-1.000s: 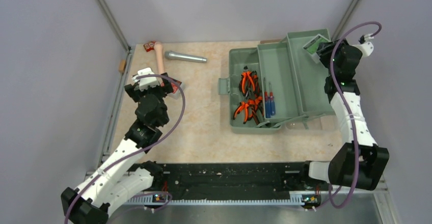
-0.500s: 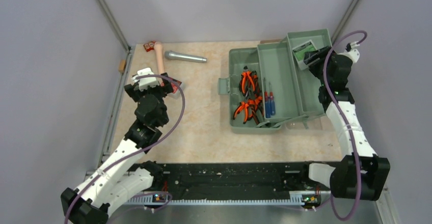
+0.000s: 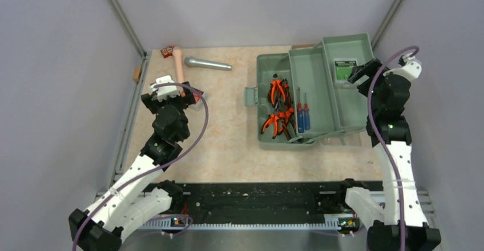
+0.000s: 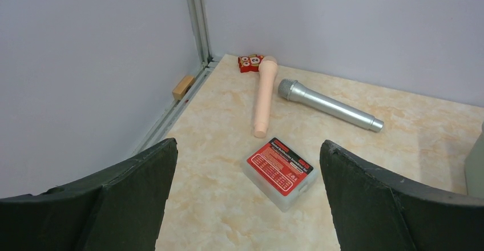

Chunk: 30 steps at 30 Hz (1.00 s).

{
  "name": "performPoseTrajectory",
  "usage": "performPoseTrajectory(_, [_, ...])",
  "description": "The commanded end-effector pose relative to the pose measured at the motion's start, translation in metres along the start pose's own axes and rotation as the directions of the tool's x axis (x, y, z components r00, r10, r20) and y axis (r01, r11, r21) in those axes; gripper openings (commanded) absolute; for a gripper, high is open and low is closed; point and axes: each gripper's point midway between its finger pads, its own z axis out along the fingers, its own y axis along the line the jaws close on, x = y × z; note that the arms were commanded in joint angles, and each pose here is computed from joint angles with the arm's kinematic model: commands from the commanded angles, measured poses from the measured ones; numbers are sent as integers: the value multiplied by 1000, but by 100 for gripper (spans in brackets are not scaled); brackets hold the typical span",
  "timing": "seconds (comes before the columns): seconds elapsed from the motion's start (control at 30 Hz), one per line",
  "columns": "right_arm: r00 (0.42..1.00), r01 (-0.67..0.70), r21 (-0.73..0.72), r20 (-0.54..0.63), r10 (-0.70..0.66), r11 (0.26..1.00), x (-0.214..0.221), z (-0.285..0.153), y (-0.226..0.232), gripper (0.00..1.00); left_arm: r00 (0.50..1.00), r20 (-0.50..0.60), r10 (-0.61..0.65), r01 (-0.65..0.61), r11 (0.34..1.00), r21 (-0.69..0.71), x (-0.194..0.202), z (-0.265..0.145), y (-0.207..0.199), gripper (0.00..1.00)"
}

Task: Pack the tool kit

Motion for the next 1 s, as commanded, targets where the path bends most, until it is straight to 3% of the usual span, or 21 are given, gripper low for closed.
performPoseTrajectory(0.0, [984, 92, 70, 144, -101, 993, -46, -29, -5, 83, 999, 13, -34, 34, 999, 10, -7, 3, -5, 99])
performPoseTrajectory(0.17, [957, 148, 18, 250, -148, 989, -59, -56, 4, 83, 999, -12, -29, 30, 999, 17, 0, 5, -11, 99])
performPoseTrajectory(0.3, [941, 214, -114, 291, -173, 970, -50, -71, 27, 83, 998, -60, -10, 12, 999, 43, 13, 12, -23, 99])
performPoseTrajectory(0.43, [934, 244, -161, 306, -187, 956, -38, -81, 32, 83, 976, -214, -50, 65, 996, 62, 40, 28, -36, 99])
performPoseTrajectory(0.53, [933, 249, -189, 311, -183, 950, -29, -88, 33, 84, 926, -351, -140, 157, 987, 21, 66, 43, -42, 99])
performPoseTrajectory(0.7, [924, 244, -182, 342, -171, 953, -24, -96, 25, 85, 820, -514, -250, 201, 968, -150, 121, 65, -32, 99])
performPoseTrajectory(0.9, [923, 240, -194, 350, -161, 951, -7, -99, 18, 85, 659, -617, -430, 322, 903, -285, 177, 85, -46, 99])
performPoseTrajectory(0.97, [919, 236, -205, 366, -150, 950, -6, -101, 18, 85, 631, -623, -461, 343, 887, -309, 187, 94, -54, 99])
